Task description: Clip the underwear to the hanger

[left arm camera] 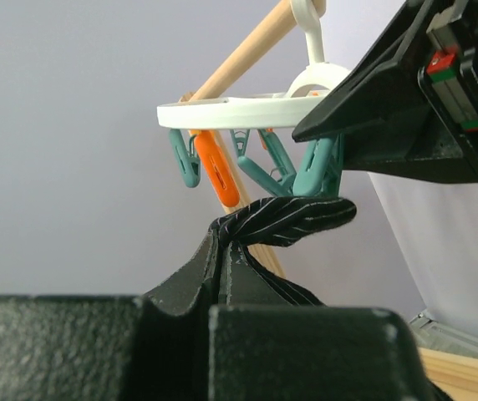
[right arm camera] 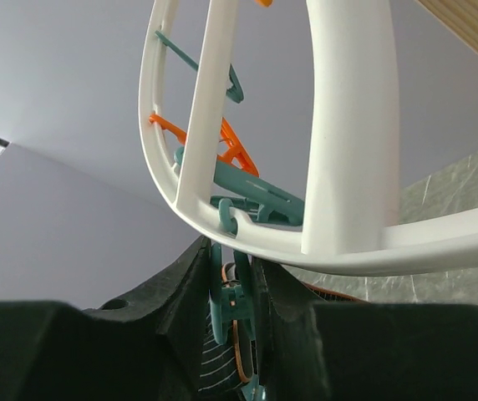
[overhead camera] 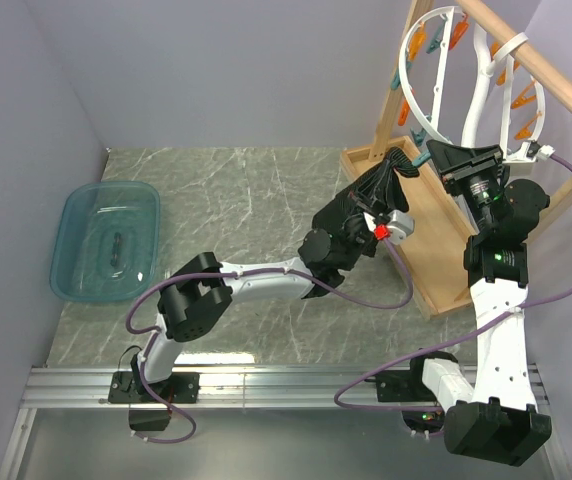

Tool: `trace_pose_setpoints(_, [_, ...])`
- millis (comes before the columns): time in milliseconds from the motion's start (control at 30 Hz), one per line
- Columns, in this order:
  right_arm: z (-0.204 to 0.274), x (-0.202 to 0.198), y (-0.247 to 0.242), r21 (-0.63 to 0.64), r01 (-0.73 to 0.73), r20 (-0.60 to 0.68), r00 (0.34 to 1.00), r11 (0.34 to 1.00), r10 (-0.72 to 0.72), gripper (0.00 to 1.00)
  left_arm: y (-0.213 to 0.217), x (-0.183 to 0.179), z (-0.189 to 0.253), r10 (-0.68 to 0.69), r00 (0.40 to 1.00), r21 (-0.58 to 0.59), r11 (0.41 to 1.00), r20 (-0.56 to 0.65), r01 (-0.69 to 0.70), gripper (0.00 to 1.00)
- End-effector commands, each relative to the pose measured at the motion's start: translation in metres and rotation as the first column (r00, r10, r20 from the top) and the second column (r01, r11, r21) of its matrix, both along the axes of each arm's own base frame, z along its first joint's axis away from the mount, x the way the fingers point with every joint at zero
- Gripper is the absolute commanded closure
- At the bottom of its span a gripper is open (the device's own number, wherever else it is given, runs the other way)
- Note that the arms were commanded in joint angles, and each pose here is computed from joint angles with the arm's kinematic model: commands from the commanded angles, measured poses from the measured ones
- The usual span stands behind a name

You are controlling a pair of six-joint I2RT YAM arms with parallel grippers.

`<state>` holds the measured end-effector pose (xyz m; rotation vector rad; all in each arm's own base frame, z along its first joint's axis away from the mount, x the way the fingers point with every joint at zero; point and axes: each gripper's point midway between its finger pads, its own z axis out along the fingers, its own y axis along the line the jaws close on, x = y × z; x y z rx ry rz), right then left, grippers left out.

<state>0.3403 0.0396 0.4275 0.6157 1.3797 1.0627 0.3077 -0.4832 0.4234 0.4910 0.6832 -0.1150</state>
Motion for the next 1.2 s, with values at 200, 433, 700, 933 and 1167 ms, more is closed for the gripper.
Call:
trace_pose_setpoints(200, [-0.034, 0.004, 0.013, 0.109, -0.084, -0.148, 0.984, 0.990, 0.100, 1.00, 0.058, -0.034, 0.067, 0.014, 0.977, -0.357, 0.932, 0.212, 0.064, 1.00])
trace_pose_setpoints(433, [-0.035, 0.005, 0.014, 0.121, -0.094, -0.149, 0.983, 0.988, 0.111, 1.00, 0.056, -0.032, 0.059, 0.018, 0.979, -0.338, 0.940, 0.201, 0.052, 1.00])
trace_pose_setpoints(700, [-0.038, 0.004, 0.014, 0.118, -0.096, -0.157, 0.981, 0.988, 0.114, 1.00, 0.048, -0.029, 0.065, 0.005, 0.979, -0.342, 0.937, 0.203, 0.066, 1.00])
trace_pose_setpoints(933, [-0.040, 0.005, 0.015, 0.122, -0.104, -0.165, 0.979, 0.987, 0.123, 1.00, 0.038, -0.024, 0.064, -0.003, 0.982, -0.333, 0.940, 0.191, 0.068, 1.00])
trace_pose_setpoints(1167, [-0.040, 0.006, 0.015, 0.121, -0.108, -0.168, 0.978, 0.987, 0.127, 1.00, 0.028, -0.021, 0.061, -0.010, 0.982, -0.319, 0.945, 0.186, 0.070, 1.00])
